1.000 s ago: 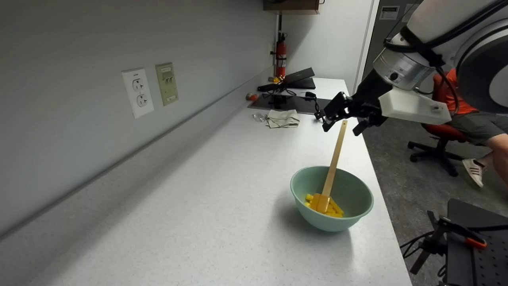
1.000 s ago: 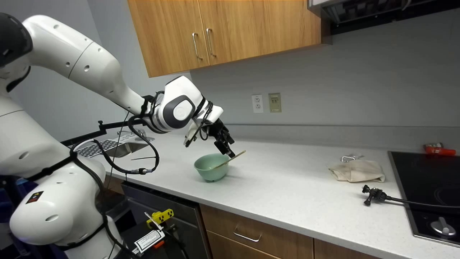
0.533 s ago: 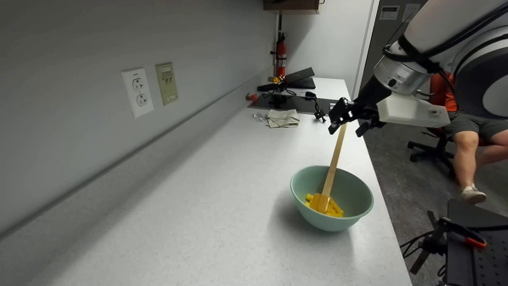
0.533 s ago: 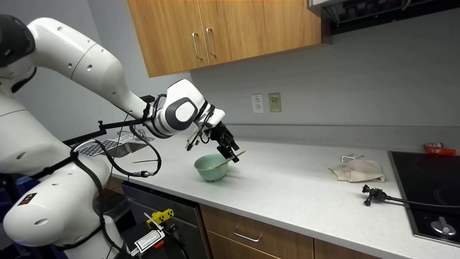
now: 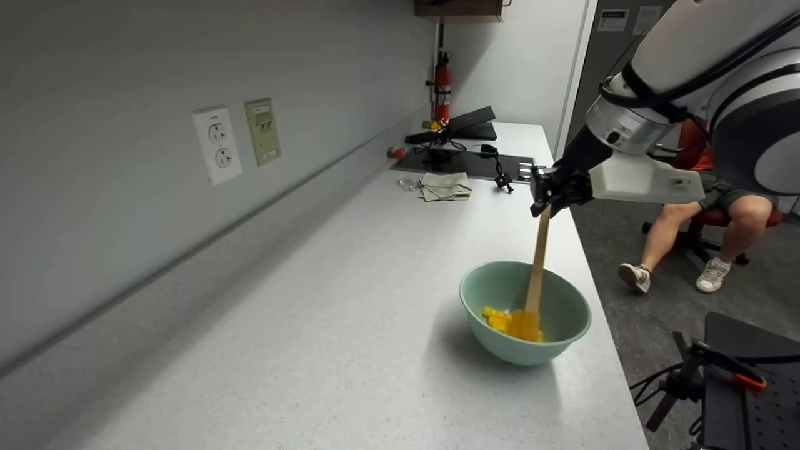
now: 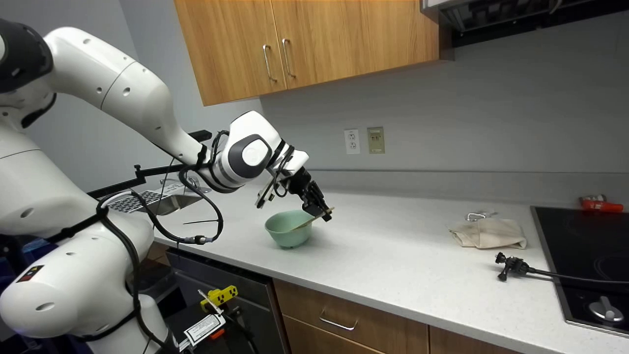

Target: Use the spatula to stir the contents in the green bowl

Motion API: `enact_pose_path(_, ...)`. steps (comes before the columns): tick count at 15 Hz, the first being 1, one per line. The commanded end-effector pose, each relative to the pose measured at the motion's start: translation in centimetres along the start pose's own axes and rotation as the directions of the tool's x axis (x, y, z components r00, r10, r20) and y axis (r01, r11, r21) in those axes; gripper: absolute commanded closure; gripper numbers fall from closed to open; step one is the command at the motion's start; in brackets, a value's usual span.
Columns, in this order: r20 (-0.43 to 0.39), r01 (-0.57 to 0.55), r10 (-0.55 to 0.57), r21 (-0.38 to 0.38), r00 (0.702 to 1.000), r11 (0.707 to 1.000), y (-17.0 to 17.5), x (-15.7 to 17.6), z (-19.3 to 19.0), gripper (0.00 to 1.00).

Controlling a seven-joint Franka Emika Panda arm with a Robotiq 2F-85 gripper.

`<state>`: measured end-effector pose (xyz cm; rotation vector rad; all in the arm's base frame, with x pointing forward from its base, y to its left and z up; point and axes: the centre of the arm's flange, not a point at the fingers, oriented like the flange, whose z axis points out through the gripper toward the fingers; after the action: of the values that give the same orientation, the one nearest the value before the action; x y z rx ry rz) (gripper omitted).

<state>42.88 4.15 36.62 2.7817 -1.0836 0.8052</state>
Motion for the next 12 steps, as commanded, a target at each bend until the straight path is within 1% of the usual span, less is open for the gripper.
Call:
enact_pose_path(1,-0.036,0.001,-0.001,-0.003,0.999,1.0,-0.8,0.1,0.1,0.98)
enact_pose_path(3,-0.054,0.023,-0.022,0.019,0.998,1.0,-1.4,-0.1,-0.3,1.0)
enact_pose_path(4,-0.071,0.039,-0.037,0.036,0.997,0.999,-1.8,-0.2,-0.6,0.98)
enact_pose_path(7,-0.102,0.091,-0.083,0.076,0.991,0.993,-3.3,-0.5,-1.2,0.98)
enact_pose_path(12,-0.178,0.172,-0.147,0.139,0.973,0.975,-4.9,-0.6,-2.0,0.98)
